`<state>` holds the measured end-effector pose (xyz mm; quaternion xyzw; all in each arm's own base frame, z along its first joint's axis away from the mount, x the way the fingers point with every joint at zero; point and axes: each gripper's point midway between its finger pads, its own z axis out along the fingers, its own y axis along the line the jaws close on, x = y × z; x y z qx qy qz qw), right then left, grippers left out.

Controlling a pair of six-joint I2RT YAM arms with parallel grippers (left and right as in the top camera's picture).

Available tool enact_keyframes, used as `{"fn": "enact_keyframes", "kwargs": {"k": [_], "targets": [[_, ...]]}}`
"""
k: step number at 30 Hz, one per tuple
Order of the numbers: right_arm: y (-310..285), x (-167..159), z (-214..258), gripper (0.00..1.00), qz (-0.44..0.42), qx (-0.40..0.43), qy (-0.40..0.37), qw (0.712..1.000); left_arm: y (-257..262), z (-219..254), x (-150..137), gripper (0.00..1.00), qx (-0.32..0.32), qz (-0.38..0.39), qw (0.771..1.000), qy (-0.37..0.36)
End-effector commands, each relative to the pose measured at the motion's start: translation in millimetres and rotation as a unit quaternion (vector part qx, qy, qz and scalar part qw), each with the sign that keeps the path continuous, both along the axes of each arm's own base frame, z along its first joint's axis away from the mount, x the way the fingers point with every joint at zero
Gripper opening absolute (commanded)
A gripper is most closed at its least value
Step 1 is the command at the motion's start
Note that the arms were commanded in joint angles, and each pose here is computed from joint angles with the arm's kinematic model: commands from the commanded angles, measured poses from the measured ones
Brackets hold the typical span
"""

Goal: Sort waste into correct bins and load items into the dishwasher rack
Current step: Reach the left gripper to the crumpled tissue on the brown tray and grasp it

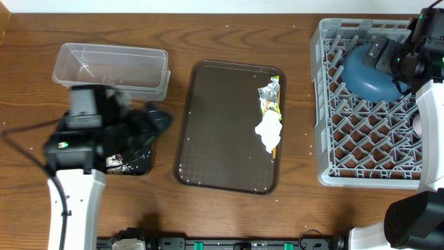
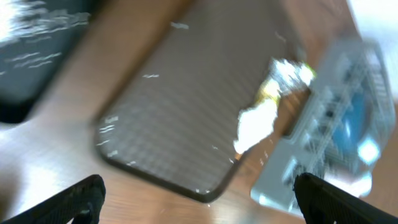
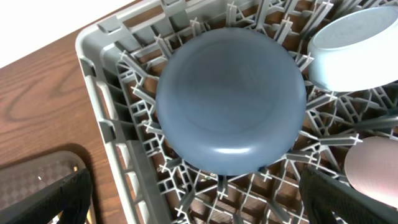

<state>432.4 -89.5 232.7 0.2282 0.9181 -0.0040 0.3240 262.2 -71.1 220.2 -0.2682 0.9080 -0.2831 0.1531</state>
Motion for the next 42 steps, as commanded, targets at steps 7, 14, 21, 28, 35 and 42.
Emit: {"fn": "enact_keyframes", "kwargs": {"k": [7,14,21,28,35,42], "targets": [[-3,-2,4,0.99,-0.010,-0.001,-0.004,1.000,-108,-24,16,0.98,0.069,-0.129,0.989,-0.035],[-3,-2,4,0.99,-0.010,-0.001,-0.004,1.000,-163,-81,52,0.98,0.159,-0.190,0.967,-0.063],[-3,-2,4,0.99,-0.010,-0.001,-0.004,1.000,-197,-129,86,0.98,0.187,-0.196,0.958,-0.095],[-3,-2,4,0.99,-0.010,-0.001,-0.004,1.000,-218,-160,87,0.92,0.181,-0.212,0.956,-0.088],[-3,-2,4,0.99,-0.010,-0.001,-0.004,1.000,-246,-176,74,0.92,0.177,-0.237,0.951,-0.094],[-3,-2,4,0.99,-0.010,-0.001,-0.004,1.000,-244,-188,78,0.92,0.190,-0.228,0.951,-0.093]]}}
